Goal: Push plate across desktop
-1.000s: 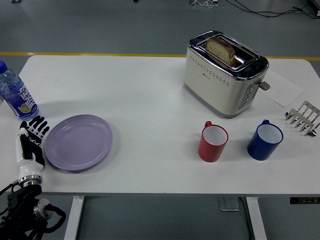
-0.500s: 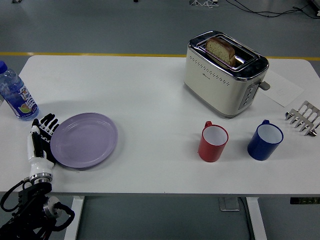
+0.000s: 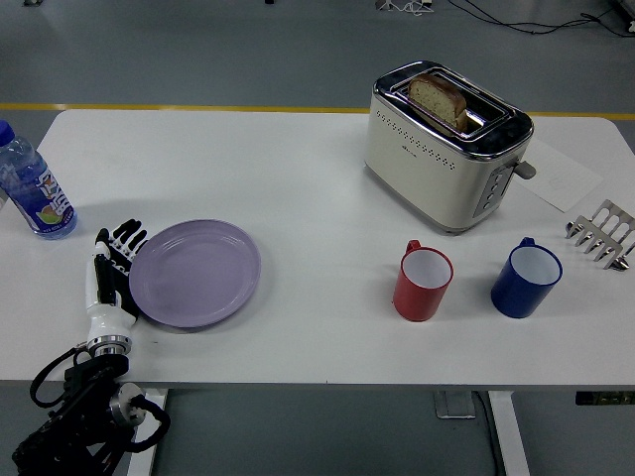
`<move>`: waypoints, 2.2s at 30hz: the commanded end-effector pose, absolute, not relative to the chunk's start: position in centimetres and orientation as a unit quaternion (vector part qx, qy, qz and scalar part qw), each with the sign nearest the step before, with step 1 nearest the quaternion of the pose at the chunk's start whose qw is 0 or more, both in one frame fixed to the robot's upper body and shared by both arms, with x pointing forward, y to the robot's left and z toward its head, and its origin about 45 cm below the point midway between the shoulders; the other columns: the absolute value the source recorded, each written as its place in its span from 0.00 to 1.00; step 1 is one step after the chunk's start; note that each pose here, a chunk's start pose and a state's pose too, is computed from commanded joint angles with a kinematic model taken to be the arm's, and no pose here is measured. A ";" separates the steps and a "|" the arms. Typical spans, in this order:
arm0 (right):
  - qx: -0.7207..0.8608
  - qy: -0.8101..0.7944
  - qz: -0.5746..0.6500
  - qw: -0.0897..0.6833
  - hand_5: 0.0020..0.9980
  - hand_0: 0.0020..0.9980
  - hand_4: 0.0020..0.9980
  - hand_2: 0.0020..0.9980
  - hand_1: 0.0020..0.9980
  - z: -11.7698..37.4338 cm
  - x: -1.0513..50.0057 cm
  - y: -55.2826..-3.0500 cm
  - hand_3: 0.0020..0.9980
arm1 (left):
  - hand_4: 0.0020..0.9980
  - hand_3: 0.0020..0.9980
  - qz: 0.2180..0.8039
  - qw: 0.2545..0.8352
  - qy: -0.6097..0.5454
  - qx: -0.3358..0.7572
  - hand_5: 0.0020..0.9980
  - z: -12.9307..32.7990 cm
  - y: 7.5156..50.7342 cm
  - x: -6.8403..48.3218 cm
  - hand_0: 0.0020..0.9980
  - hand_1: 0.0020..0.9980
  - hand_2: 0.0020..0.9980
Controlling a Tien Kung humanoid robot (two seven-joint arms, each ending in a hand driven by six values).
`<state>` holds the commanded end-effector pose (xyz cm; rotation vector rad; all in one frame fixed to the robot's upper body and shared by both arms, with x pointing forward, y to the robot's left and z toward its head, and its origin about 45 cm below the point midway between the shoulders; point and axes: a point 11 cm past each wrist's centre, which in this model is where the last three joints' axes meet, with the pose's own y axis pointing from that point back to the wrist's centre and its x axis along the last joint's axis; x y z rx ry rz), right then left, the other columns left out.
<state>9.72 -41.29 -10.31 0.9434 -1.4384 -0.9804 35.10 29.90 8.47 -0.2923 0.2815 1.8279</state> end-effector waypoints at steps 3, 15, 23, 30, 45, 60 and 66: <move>0.399 -0.608 -0.414 0.548 0.24 0.61 0.37 0.59 0.52 -10.3 9.8 -41.3 0.57 | 0.45 0.65 0.782 0.597 0.123 -0.128 1.00 8.7 29.4 35.5 0.76 0.78 0.76; 0.401 -0.605 -0.411 0.551 0.25 0.61 0.36 0.59 0.52 -10.3 9.9 -41.3 0.57 | 0.45 0.65 0.779 0.592 0.155 -0.132 1.00 9.0 27.4 37.1 0.76 0.78 0.77; 0.401 -0.606 -0.412 0.549 0.25 0.61 0.37 0.59 0.52 -10.3 9.9 -41.2 0.57 | 0.45 0.65 0.762 0.616 0.160 -0.119 1.00 8.7 25.4 37.1 0.76 0.78 0.77; 0.402 -0.605 -0.411 0.551 0.25 0.61 0.37 0.59 0.52 -10.3 9.9 -41.2 0.57 | 0.44 0.65 0.744 0.639 0.158 -0.115 1.00 9.1 23.8 37.4 0.76 0.78 0.77; 0.402 -0.603 -0.412 0.553 0.25 0.61 0.37 0.59 0.52 -10.4 9.7 -41.1 0.57 | 0.44 0.64 0.705 0.686 0.153 -0.097 1.00 9.5 20.5 37.7 0.76 0.78 0.77; 0.400 -0.603 -0.414 0.553 0.24 0.61 0.37 0.59 0.52 -10.4 9.4 -41.1 0.58 | 0.43 0.64 0.669 0.725 0.145 -0.078 1.00 9.5 18.0 37.3 0.76 0.77 0.77; 0.399 -0.602 -0.414 0.554 0.24 0.61 0.37 0.59 0.52 -10.5 9.3 -41.2 0.57 | 0.43 0.64 0.664 0.730 0.144 -0.078 0.99 9.6 17.6 37.2 0.76 0.77 0.77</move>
